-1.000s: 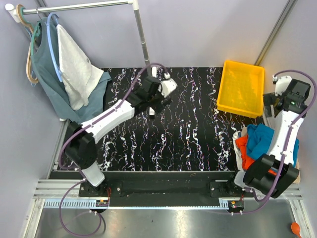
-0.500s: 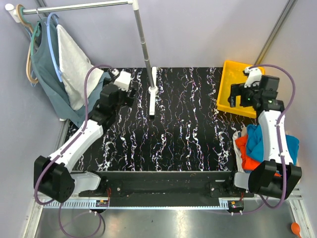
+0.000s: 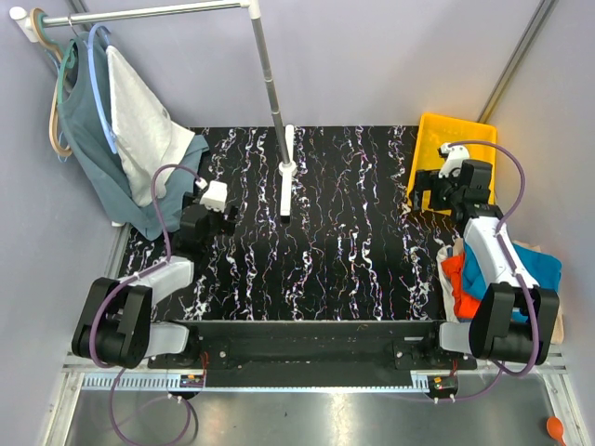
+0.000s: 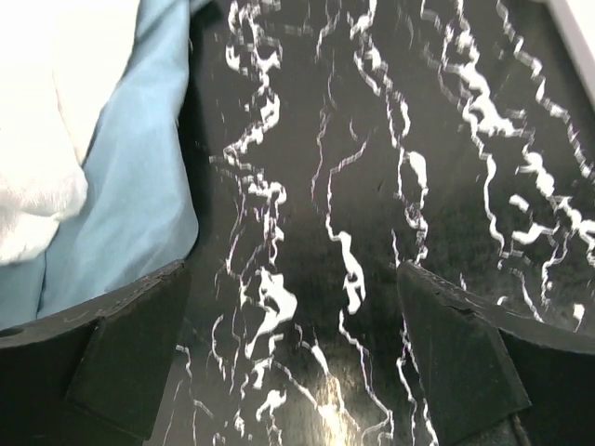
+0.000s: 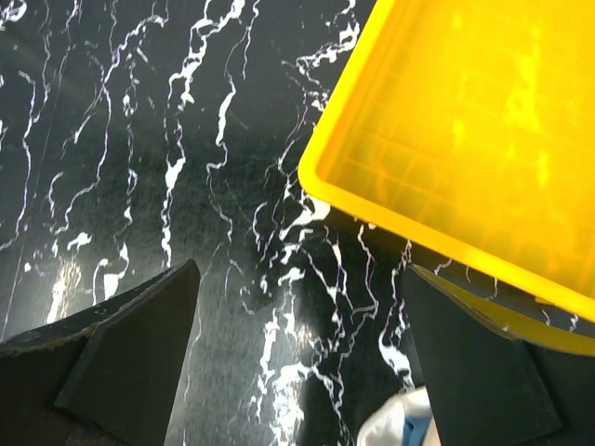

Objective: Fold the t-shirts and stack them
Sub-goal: Neatly place the folded tshirt to the corner, then reset both grippers

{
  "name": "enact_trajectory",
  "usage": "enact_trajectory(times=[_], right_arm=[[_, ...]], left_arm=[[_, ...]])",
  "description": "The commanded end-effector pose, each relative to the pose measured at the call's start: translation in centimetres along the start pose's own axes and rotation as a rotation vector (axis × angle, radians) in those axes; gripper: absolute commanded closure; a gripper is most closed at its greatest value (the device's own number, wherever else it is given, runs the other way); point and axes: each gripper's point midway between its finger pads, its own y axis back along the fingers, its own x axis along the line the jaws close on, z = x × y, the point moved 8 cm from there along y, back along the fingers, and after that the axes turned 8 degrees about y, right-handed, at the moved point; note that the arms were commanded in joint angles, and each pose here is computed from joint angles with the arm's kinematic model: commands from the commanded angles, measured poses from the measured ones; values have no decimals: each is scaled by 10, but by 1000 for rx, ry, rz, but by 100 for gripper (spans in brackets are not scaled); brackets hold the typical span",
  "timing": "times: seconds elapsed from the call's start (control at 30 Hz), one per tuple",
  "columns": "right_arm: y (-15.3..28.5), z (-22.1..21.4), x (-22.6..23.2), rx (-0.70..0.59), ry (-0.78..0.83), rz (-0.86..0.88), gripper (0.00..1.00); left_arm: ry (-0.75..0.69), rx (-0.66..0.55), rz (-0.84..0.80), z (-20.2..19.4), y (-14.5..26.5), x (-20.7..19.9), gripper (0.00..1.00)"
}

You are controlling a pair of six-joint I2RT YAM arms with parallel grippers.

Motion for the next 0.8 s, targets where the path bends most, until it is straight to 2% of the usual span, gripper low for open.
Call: enact_trajectory(times=[0.0, 0.07, 0.2, 0.27, 0.47, 0.5, 0.53, 0.57, 0.63, 0.77], right_arm=[[-14, 6, -2, -77, -20, -29, 0], [-16, -1, 0, -72, -32, -18, 0], [-17, -6, -1, -156, 5, -57, 0], [-19, -19, 0, -154, 14, -62, 0], [-27, -34, 8, -203, 20, -11, 0], [-30, -33, 7, -224, 28, -13, 0], [-32, -38, 8, -226, 30, -12, 0], [-34, -35, 7, -259, 40, -16, 1], [-38, -43, 9, -267, 43, -9, 0], [-44, -50, 10, -343, 47, -11, 0]], left_arm=[[55, -238, -30, 16, 2, 0, 1], [60, -238, -27, 4, 4, -1, 1], [80, -273, -21, 8, 6, 4, 1], [102, -291, -9, 6, 9, 7, 1], [175, -381, -8, 0, 19, 17, 1], [183, -371, -7, -11, 16, 22, 1], [168, -417, -13, -14, 19, 21, 1], [175, -351, -19, -22, 16, 19, 1], [176, -380, -7, -11, 14, 22, 1], [196, -361, 9, -9, 10, 24, 1]])
